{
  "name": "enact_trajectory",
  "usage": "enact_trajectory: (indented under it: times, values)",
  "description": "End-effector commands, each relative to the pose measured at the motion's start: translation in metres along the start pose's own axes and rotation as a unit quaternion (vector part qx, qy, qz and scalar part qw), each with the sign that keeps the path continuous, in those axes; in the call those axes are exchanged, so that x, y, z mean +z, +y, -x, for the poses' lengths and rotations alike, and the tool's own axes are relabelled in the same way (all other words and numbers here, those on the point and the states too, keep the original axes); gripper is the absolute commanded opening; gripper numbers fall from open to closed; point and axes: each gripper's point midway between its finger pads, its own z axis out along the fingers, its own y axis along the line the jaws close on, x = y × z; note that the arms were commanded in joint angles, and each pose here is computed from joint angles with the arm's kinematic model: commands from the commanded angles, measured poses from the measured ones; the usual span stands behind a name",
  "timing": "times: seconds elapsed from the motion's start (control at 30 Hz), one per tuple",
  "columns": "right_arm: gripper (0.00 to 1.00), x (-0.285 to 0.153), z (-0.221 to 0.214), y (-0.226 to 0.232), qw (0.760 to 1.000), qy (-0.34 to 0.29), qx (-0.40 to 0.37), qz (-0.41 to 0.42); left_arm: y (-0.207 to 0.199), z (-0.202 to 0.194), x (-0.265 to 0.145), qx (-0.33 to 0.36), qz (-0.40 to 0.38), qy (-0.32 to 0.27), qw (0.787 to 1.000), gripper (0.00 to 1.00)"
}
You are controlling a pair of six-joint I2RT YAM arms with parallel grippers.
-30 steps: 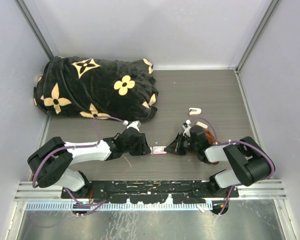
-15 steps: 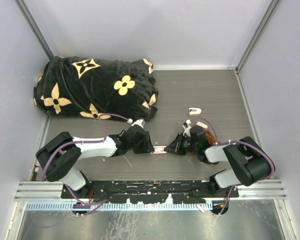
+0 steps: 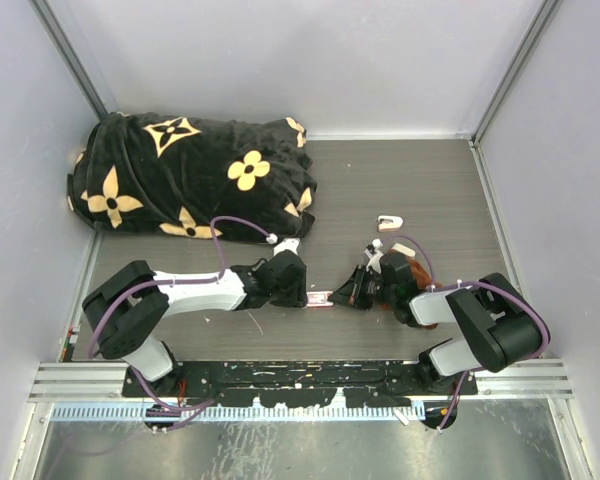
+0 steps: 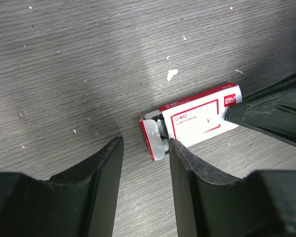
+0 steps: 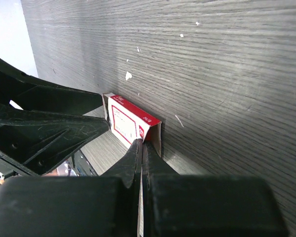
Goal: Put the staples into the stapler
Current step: Open the staple box at the center of the board.
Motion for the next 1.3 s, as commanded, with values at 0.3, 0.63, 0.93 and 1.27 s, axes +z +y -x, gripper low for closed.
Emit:
enact_trajectory:
  times: [0.3, 0.63, 0.93, 1.27]
  values:
    - [0.01, 0.000, 0.008, 0.005, 1.000, -0.023, -0.013, 0.011, 0.019, -0.009, -0.001, 0.066, 0.080, 0.011, 0.995, 0.45]
    - [0.00, 0.000, 0.008, 0.005, 1.000, -0.023, -0.013, 0.012, 0.028, -0.005, -0.008, 0.070, 0.098, -0.002, 0.993, 0.41]
    - [0.01, -0.001, 0.007, 0.004, 1.000, -0.023, -0.011, 0.011, 0.019, -0.010, -0.008, 0.039, 0.063, -0.008, 0.997, 0.30]
    - [0.01, -0.001, 0.006, 0.004, 1.000, -0.022, -0.012, 0.010, 0.012, -0.012, -0.001, 0.024, 0.047, -0.006, 0.999, 0.23]
